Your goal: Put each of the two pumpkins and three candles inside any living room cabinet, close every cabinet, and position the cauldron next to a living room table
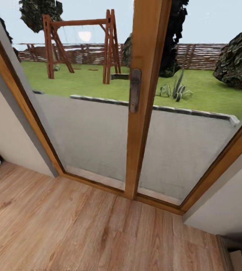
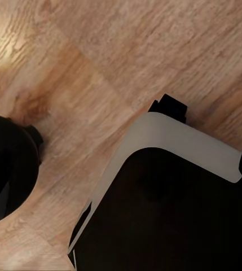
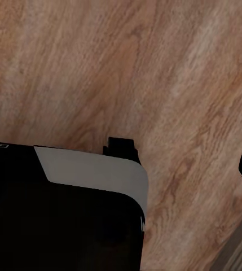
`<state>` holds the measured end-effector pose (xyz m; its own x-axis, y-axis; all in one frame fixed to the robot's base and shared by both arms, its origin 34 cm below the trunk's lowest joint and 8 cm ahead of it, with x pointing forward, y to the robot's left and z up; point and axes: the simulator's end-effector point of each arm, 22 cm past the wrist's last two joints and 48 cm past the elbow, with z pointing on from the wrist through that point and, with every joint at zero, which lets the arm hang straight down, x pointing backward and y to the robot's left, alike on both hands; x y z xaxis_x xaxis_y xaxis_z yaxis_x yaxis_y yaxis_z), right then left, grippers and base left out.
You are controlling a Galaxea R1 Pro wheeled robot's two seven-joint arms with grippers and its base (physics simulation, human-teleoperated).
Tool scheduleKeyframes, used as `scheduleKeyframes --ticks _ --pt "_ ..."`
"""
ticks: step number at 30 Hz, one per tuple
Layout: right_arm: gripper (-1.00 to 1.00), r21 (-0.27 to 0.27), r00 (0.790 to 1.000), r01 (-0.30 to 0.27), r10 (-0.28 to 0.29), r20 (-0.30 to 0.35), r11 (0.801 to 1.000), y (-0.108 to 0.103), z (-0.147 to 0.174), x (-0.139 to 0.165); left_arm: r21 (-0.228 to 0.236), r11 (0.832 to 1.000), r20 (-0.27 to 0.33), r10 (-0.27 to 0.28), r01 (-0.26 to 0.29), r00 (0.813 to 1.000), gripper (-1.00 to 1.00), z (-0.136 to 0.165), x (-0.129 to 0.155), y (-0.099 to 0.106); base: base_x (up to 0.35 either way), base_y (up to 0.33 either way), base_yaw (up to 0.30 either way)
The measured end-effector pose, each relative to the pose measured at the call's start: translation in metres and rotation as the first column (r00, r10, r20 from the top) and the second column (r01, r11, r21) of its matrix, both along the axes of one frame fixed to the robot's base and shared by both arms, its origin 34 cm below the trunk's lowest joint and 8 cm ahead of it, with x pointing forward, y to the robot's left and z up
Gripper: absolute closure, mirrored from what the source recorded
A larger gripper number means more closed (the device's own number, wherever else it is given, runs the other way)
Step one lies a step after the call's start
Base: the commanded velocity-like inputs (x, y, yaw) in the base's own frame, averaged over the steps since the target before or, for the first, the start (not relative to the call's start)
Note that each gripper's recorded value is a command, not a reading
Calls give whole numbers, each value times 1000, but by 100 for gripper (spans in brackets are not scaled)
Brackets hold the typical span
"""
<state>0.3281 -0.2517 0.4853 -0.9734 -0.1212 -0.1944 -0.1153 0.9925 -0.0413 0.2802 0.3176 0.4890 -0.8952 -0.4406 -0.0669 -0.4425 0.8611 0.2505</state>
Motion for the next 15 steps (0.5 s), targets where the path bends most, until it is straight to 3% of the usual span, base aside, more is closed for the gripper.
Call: scheduleKeyframes --ticks 15 --pt "-100 0 1000 0 0 1 1000 0 0 0 1 1000 1 1 -1 1000 -100 0 0 0 0 0 289"
